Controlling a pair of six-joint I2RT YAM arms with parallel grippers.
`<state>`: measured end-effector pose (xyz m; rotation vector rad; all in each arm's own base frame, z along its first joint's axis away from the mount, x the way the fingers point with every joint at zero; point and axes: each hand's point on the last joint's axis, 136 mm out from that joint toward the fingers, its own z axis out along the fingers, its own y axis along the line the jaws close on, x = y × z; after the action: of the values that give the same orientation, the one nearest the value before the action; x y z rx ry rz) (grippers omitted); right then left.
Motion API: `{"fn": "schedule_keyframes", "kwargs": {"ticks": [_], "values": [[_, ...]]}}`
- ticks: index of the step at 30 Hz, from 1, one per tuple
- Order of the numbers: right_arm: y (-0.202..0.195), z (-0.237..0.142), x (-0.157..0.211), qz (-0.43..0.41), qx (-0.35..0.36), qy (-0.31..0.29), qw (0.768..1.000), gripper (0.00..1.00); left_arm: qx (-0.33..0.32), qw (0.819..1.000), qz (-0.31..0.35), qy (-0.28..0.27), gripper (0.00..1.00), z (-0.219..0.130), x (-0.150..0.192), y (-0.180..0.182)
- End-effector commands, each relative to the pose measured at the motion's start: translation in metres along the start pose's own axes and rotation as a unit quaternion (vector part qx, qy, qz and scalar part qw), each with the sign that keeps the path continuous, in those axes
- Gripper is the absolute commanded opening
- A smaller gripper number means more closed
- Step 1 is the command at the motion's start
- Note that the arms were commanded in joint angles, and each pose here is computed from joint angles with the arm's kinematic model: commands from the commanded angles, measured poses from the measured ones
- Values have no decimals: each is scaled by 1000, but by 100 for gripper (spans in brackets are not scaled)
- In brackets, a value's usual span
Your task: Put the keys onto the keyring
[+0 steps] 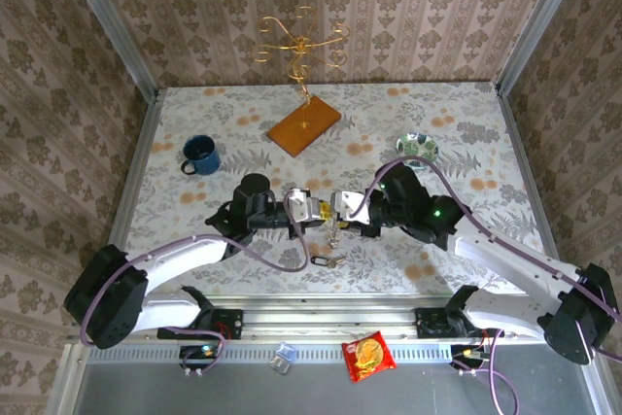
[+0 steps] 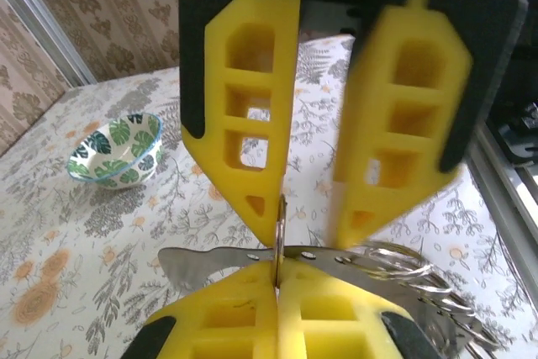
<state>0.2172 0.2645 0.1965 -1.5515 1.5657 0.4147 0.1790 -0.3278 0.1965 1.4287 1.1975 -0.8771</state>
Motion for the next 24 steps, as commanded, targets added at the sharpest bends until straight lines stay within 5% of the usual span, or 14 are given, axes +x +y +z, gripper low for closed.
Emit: {"fn": "schedule_keyframes", "kwargs": {"ticks": [1,11,24], "values": [[-1,-8,-14,28,13,-78,996,28,-10,998,7,-61,0,-2,-24,4],[-1,-9,-10,54,25,-112,992,24,8,997,-10,-78,0,2,-23,-1],[-19,-25,15,83,112,-56,989,26,4,997,-7,-75,0,2,-21,-1]]}}
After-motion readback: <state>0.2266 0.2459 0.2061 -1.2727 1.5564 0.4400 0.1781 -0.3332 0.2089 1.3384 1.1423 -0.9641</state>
